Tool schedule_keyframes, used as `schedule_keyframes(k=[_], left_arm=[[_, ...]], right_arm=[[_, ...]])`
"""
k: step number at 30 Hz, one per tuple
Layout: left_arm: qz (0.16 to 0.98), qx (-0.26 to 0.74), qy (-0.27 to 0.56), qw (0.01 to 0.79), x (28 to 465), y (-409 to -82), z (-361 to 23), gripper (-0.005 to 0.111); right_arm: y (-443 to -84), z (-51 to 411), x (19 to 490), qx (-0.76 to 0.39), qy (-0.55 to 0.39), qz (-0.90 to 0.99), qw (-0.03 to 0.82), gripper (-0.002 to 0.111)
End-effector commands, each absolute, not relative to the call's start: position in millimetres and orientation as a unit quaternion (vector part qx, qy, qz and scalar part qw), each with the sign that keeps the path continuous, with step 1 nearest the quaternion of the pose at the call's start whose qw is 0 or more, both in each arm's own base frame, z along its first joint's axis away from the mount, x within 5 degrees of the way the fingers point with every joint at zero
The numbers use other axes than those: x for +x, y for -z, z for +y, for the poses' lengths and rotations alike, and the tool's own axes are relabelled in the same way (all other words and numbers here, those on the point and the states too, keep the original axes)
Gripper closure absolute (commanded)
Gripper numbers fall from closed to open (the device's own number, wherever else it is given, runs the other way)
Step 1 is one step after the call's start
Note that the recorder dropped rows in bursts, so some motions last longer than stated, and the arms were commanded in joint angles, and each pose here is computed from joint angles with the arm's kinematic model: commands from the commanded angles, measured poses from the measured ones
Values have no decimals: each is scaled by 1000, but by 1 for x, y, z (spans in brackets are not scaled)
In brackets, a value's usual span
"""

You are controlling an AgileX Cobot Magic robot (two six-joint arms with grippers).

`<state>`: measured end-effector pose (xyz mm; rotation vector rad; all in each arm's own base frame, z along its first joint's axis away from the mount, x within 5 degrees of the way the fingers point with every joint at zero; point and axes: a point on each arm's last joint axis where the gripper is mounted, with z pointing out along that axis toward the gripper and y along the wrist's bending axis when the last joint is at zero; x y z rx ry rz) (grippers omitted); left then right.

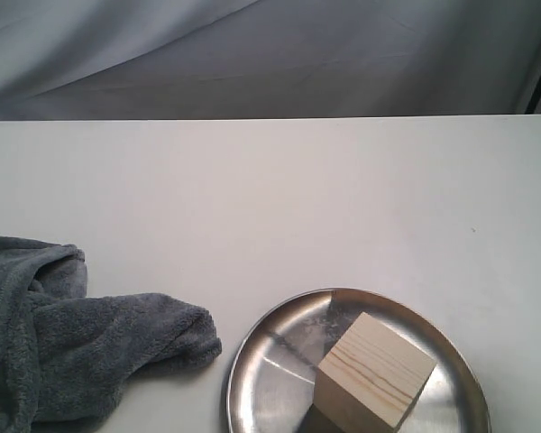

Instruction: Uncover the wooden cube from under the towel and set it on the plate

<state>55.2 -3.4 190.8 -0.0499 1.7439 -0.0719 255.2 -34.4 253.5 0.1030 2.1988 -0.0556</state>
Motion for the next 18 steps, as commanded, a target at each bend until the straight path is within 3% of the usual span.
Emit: schedule_keyframes(k=[1,18], left_arm=[[763,-25,39,644,55,-190,-4,107],[763,-25,39,644,55,-190,-4,107]], right_arm=[[-267,-32,245,33,22,888,459,108],[-338,-12,158,14,-1,832,555,108]])
